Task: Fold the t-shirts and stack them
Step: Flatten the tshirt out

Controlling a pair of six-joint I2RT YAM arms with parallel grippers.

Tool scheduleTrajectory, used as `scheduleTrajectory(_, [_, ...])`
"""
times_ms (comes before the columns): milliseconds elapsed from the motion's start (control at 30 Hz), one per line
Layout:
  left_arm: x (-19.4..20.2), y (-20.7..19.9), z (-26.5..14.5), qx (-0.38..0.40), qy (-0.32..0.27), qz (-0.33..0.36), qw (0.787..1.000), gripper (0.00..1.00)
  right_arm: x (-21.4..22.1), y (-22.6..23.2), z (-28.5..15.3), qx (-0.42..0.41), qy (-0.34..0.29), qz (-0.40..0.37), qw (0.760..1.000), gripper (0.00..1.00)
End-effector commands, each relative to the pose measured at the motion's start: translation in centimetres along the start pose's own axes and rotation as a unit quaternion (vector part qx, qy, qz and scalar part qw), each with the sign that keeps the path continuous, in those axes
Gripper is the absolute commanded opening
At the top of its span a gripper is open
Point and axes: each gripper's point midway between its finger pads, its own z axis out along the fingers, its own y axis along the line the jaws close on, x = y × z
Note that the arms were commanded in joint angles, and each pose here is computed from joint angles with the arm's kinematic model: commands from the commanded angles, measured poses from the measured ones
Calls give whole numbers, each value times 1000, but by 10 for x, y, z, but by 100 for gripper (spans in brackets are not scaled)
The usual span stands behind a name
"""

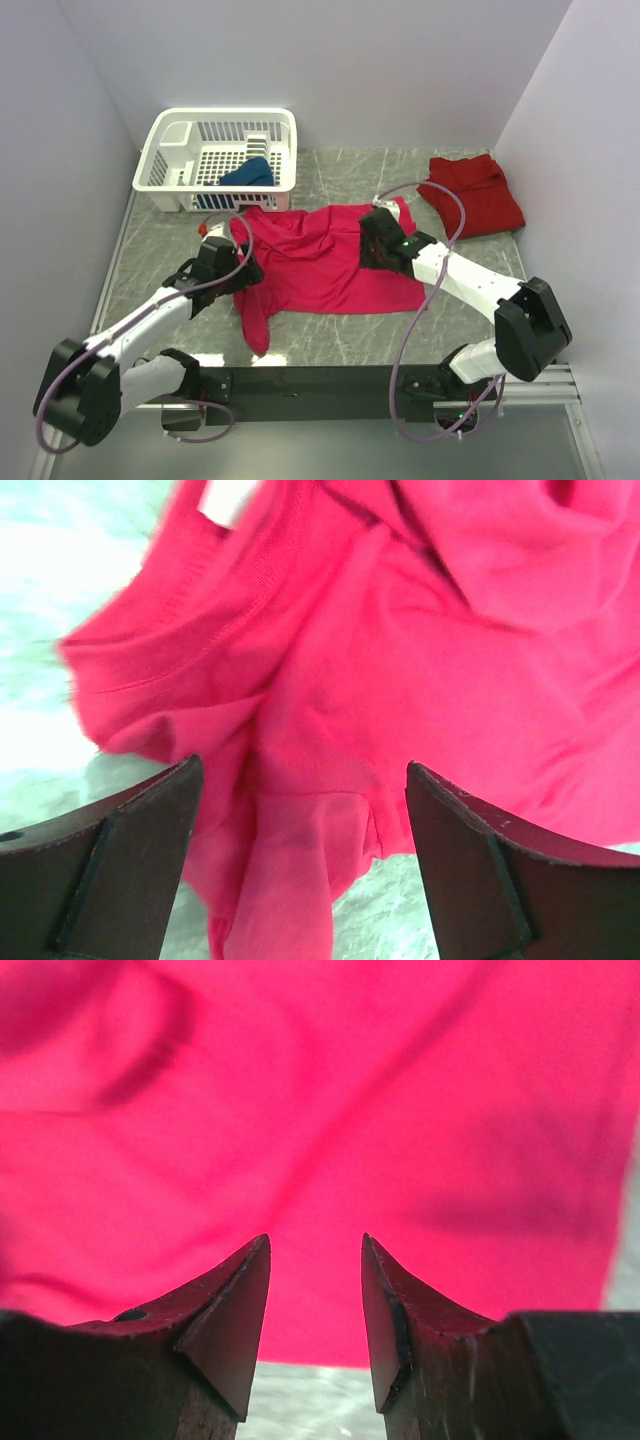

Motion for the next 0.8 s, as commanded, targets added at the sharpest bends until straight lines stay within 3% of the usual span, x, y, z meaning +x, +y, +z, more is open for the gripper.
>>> scheduleTrajectory(0, [-20, 9, -18, -25, -58, -26, 998, 89, 4, -31, -7, 65, -17, 22, 998, 49])
scheduleTrajectory(133, [-26, 25, -24, -55, -87, -46, 994, 91, 14, -65, -10, 96, -12, 58, 994, 51])
scheduleTrajectory(467, [-8, 40, -12, -78, -51, -57, 994, 83, 44, -123, -29, 113, -19, 153, 982, 55])
scheduleTrajectory(567, [-7, 40, -10, -77, -46, -56, 994, 76, 49, -132, -33, 113, -26, 170, 979, 58])
scheduleTrajectory(667, [-6, 41, -7, -76, -41, -56, 995, 56, 52, -139, -37, 122, -33, 178, 976, 60])
scheduleTrajectory(767, [-5, 42, -5, -72, -40, -58, 995, 49, 52, -139, -36, 116, -31, 187, 975, 63])
